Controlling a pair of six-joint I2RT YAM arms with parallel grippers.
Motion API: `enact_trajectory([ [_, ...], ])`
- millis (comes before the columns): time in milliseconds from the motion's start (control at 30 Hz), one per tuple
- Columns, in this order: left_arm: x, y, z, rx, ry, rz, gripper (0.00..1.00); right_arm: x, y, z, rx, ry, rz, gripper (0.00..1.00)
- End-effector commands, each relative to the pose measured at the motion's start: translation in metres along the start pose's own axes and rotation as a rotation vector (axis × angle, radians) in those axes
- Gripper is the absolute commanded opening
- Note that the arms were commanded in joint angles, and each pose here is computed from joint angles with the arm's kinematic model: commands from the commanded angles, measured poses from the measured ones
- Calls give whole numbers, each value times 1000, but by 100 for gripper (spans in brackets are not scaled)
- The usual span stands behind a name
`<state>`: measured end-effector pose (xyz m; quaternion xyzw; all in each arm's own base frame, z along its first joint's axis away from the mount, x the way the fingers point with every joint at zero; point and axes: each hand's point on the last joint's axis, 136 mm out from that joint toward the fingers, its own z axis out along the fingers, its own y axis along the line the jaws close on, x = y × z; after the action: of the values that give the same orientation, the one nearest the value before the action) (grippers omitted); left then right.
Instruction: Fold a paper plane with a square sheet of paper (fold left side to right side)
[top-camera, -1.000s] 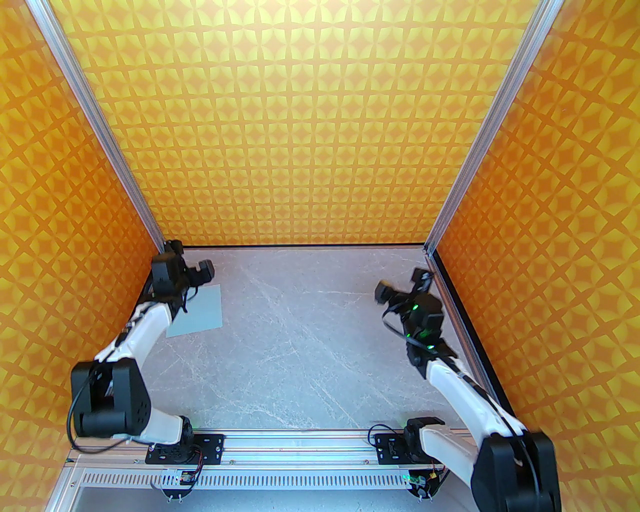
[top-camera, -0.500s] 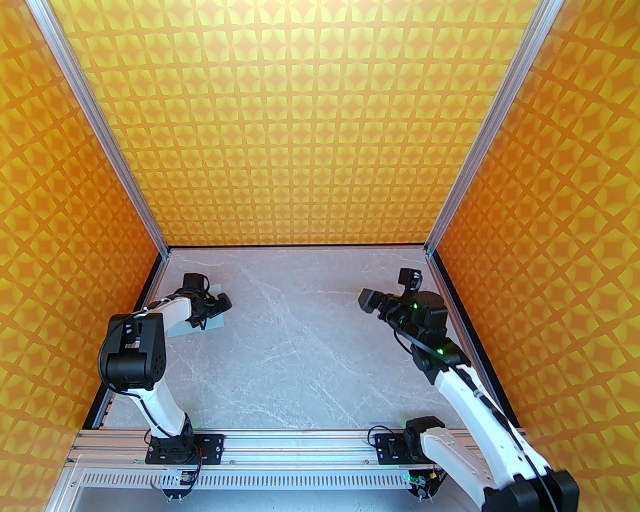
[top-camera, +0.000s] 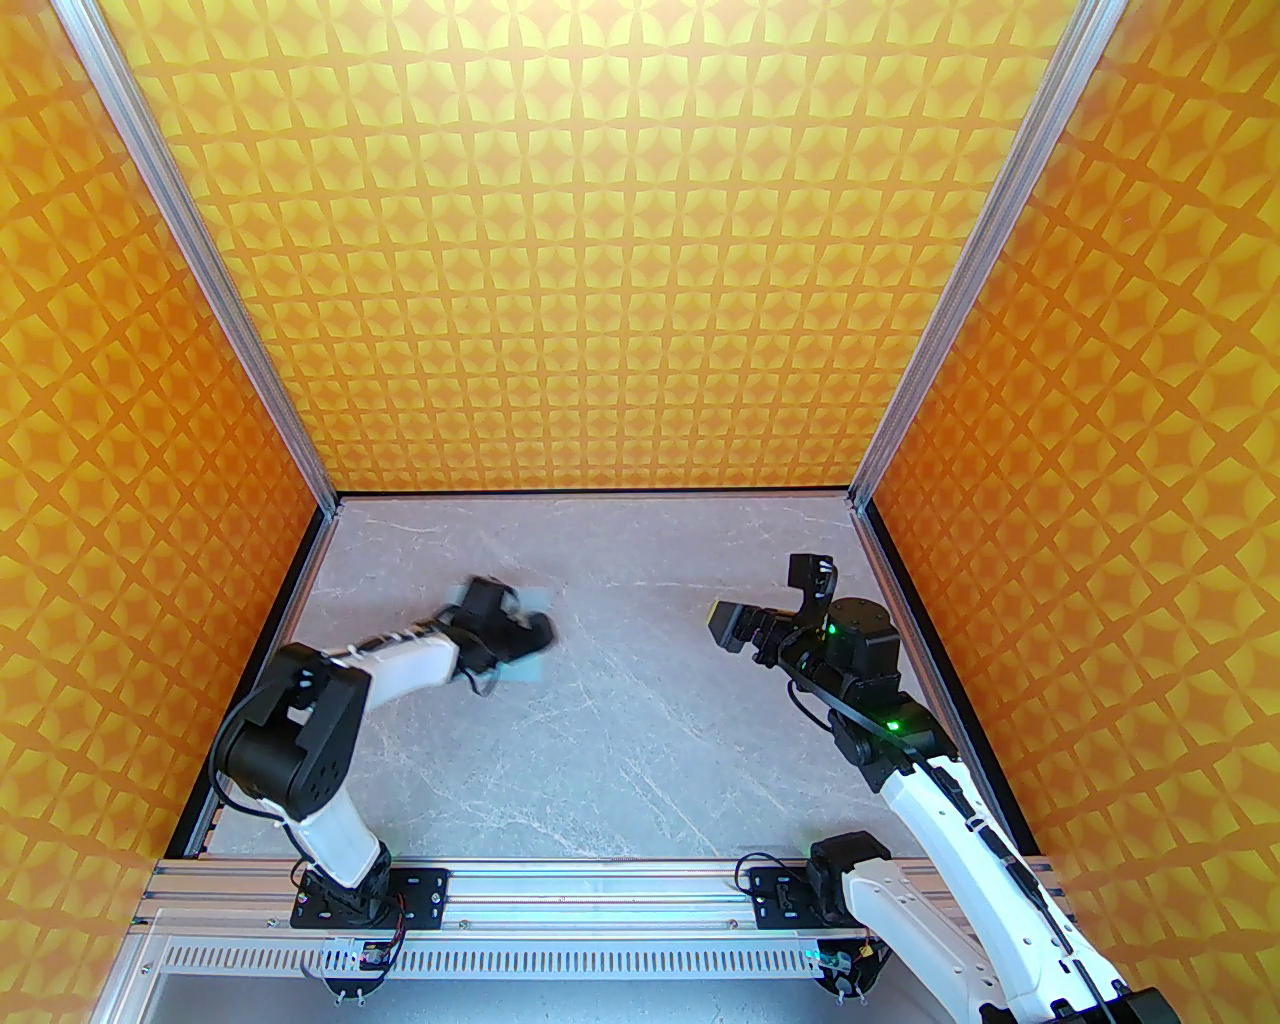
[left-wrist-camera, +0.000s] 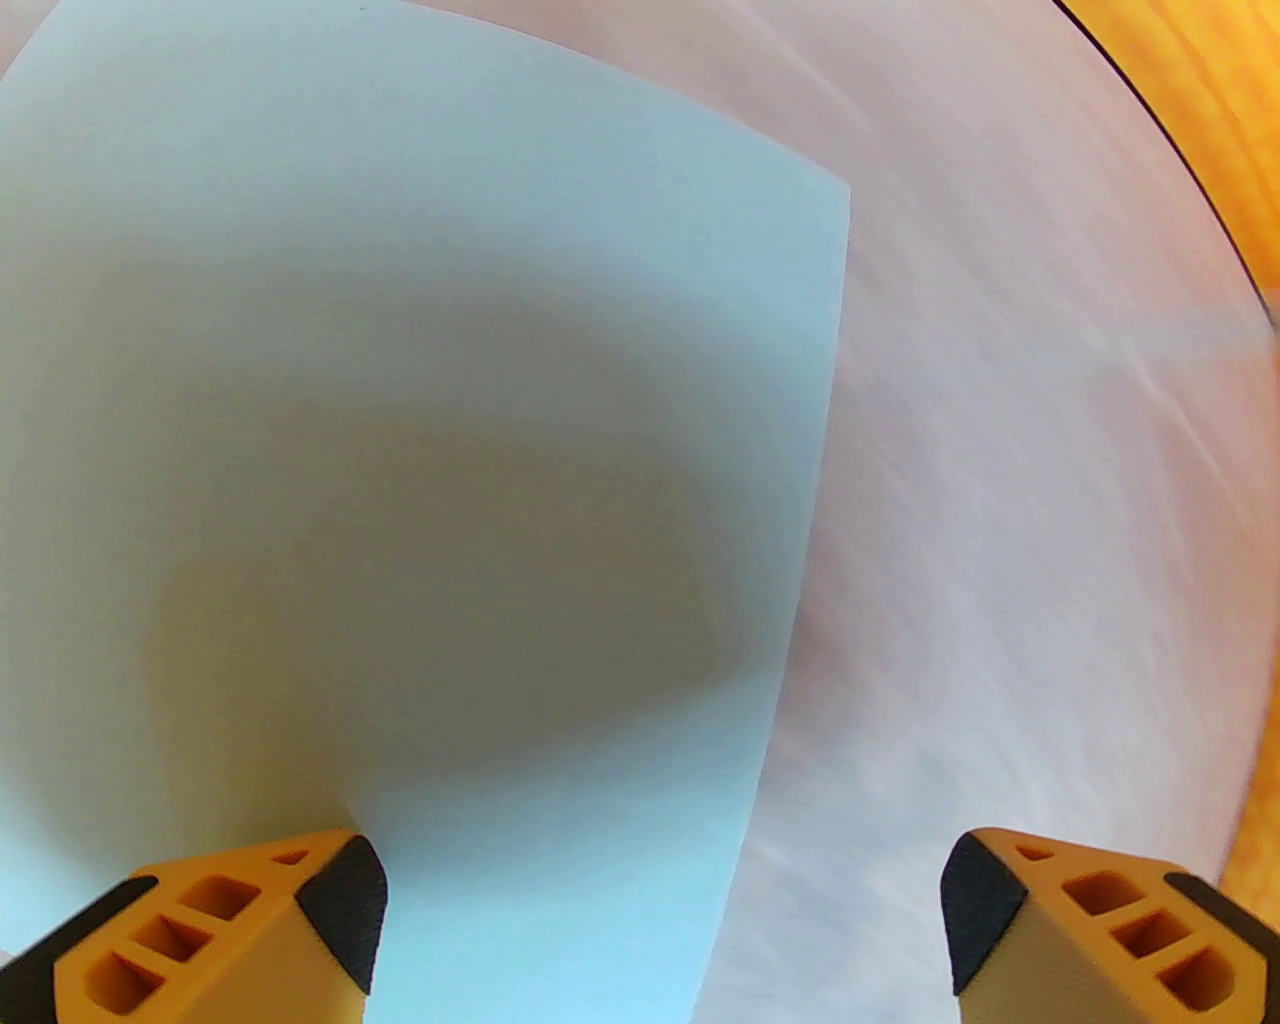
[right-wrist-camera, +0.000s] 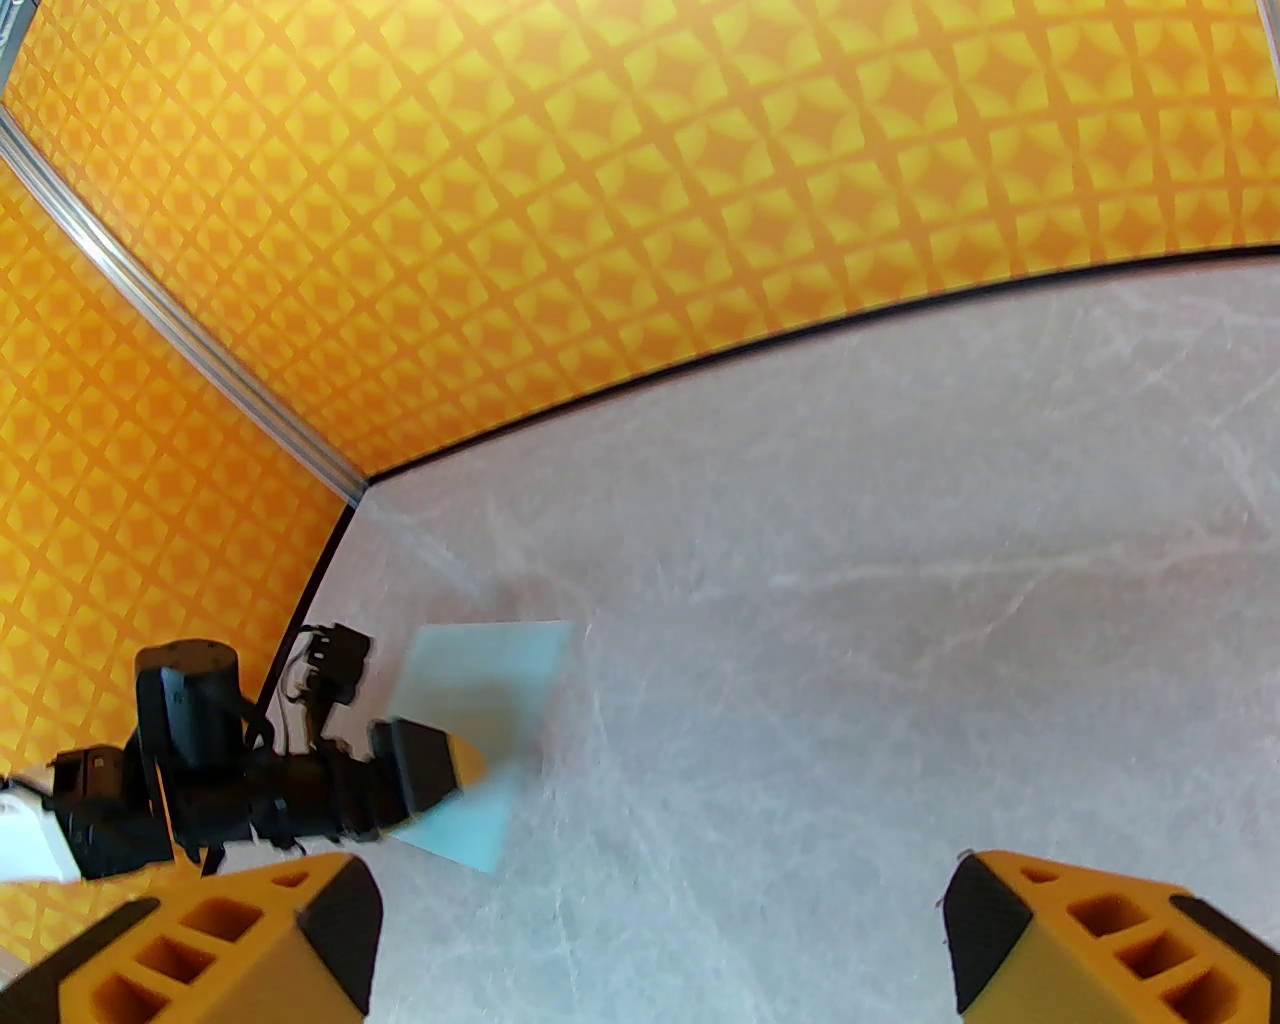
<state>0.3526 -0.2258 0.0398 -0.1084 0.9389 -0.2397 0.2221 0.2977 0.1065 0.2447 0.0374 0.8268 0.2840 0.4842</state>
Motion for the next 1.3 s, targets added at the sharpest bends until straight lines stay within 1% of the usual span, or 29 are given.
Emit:
enact_trajectory([
  [0,69,-19,13,-4,125,-67,98,11,4,-3,-13,46,21,99],
  [67,90,-45,14,22,136,-52,98,17,2,-2,3,68,31,99],
  [200,110,-89,15,83,150,-25,98,30,-6,-1,43,112,52,99],
  [267,108,-102,12,93,134,-20,98,37,-7,1,43,136,67,99],
  [333,98,-110,3,101,103,-17,100,48,-10,3,51,164,81,99],
  [400,84,-115,-13,111,55,4,99,63,-14,5,60,198,91,98],
  [433,76,-117,-22,105,31,23,99,70,-16,7,64,217,97,94],
  [467,69,-115,-30,89,8,46,99,77,-16,9,62,234,104,91],
  [500,61,-112,-39,70,-20,76,99,84,-16,12,60,250,112,85],
  [533,55,-109,-46,55,-47,106,99,93,-15,16,51,270,119,76],
  [600,43,-96,-60,33,-117,178,99,113,-14,25,44,312,134,62],
  [667,31,-76,-72,23,-160,175,99,131,-11,35,44,345,141,59],
  [733,25,-57,-78,37,-135,173,99,149,-7,47,53,382,126,49],
  [767,26,-51,-79,46,-118,178,99,156,-5,53,56,403,120,46],
  [867,19,-21,-77,51,-84,157,99,170,2,75,63,459,101,32],
  [900,20,-17,-74,85,-63,152,99,174,5,84,65,479,98,28],
  [933,19,-12,-72,110,-46,135,99,178,8,91,67,497,98,25],
  [1000,20,-7,-65,142,-15,121,99,184,12,105,70,528,99,25],
  [1033,20,-5,-63,146,-3,122,99,187,13,112,79,543,100,17],
  [1067,21,-4,-60,146,5,127,99,189,13,116,88,551,105,15],
  [1167,23,-3,-53,142,32,137,99,198,3,126,141,580,110,15],
  [1267,24,3,-47,129,49,136,99,202,-7,129,200,594,97,14],
])
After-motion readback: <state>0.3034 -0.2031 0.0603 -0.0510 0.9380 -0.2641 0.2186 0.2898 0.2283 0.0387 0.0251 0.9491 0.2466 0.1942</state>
